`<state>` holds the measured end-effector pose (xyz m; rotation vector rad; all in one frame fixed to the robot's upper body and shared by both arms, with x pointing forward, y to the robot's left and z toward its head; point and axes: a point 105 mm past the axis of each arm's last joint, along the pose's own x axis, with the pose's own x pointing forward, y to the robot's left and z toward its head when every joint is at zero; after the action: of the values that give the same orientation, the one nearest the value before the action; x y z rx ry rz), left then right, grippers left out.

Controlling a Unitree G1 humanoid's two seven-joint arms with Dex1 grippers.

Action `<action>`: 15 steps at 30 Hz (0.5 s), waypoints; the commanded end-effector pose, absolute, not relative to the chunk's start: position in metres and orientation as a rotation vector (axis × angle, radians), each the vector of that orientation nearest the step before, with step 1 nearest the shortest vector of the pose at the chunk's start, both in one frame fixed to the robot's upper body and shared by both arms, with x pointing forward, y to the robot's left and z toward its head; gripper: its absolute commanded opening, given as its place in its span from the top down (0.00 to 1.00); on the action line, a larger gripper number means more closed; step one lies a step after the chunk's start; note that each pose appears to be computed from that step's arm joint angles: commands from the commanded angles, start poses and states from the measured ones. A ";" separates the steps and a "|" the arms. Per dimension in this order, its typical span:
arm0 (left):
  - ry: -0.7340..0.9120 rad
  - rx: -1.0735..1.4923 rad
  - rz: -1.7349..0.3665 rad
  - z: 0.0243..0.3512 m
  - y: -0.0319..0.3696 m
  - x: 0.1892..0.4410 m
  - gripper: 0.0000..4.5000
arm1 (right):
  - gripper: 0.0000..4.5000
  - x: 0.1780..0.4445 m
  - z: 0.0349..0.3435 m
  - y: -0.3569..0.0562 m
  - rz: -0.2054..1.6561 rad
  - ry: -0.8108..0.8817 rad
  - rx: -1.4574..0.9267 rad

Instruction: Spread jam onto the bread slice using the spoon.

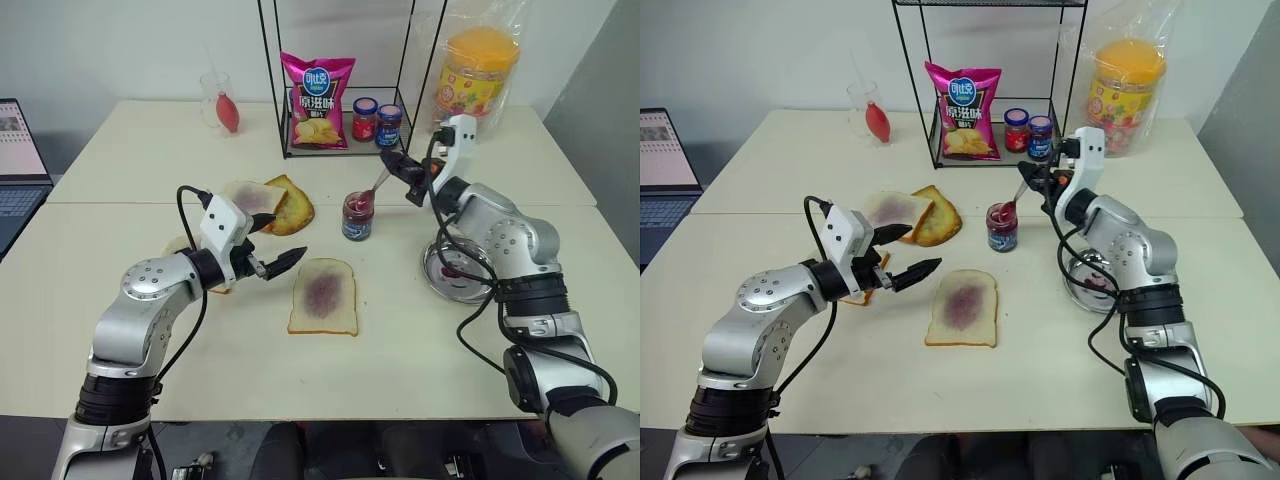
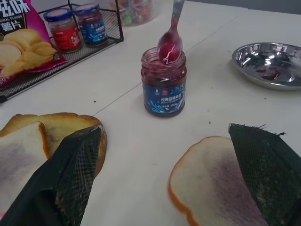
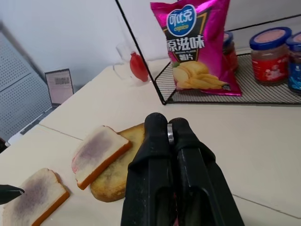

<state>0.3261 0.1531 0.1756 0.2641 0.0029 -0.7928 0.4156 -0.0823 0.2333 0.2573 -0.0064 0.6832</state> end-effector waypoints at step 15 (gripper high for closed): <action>-0.043 0.294 -0.804 0.192 0.149 0.322 0.00 | 1.00 0.410 0.213 -0.037 0.787 -0.142 -0.343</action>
<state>0.3258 0.1530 0.1765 0.2644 0.0135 -0.7942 0.4122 -0.0391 0.2076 -0.3177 -0.1034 0.7819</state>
